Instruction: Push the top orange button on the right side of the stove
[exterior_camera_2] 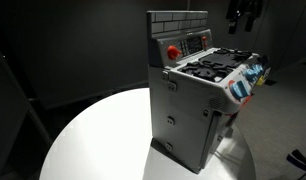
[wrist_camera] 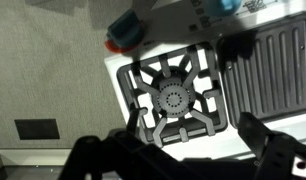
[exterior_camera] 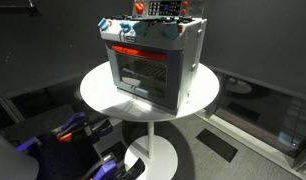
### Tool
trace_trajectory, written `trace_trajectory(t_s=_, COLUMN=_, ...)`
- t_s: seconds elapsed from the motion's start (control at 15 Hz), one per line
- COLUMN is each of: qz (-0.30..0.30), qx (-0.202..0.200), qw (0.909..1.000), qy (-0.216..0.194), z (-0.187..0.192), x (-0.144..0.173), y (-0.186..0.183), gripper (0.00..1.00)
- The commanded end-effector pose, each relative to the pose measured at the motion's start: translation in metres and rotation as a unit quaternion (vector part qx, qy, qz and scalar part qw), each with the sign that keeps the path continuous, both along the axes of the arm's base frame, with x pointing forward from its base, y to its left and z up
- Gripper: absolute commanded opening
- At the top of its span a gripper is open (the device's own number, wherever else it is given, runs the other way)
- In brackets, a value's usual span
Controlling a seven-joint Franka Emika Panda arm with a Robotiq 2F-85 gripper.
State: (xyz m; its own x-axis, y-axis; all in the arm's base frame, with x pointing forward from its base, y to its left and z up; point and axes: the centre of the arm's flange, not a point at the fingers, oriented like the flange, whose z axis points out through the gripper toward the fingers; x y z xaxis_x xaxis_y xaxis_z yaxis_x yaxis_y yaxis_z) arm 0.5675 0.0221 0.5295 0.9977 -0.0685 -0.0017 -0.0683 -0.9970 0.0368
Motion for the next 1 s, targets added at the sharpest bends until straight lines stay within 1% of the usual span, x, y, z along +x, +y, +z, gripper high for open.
trace_trajectory(t_s=0.0, qz=-0.008, qx=0.0, qw=0.9993, qy=0.038, z=0.009, x=-0.036, y=0.002, gripper=1.0)
trace_trajectory(t_s=0.2, qz=-0.02, qx=-0.009, qw=0.9969, qy=0.076, z=0.009, x=-0.057, y=0.004, gripper=1.0)
trace_trajectory(t_s=0.4, qz=-0.021, qx=-0.011, qw=0.9952, qy=0.095, z=0.006, x=-0.079, y=0.006, gripper=1.0)
trace_trajectory(t_s=0.73, qz=-0.002, qx=-0.008, qw=0.997, qy=0.077, z=0.002, x=-0.117, y=0.008, gripper=1.0)
trace_trajectory(t_s=0.93, qz=0.009, qx=-0.006, qw=0.9988, qy=0.047, z=0.0, x=-0.136, y=0.008, gripper=1.0)
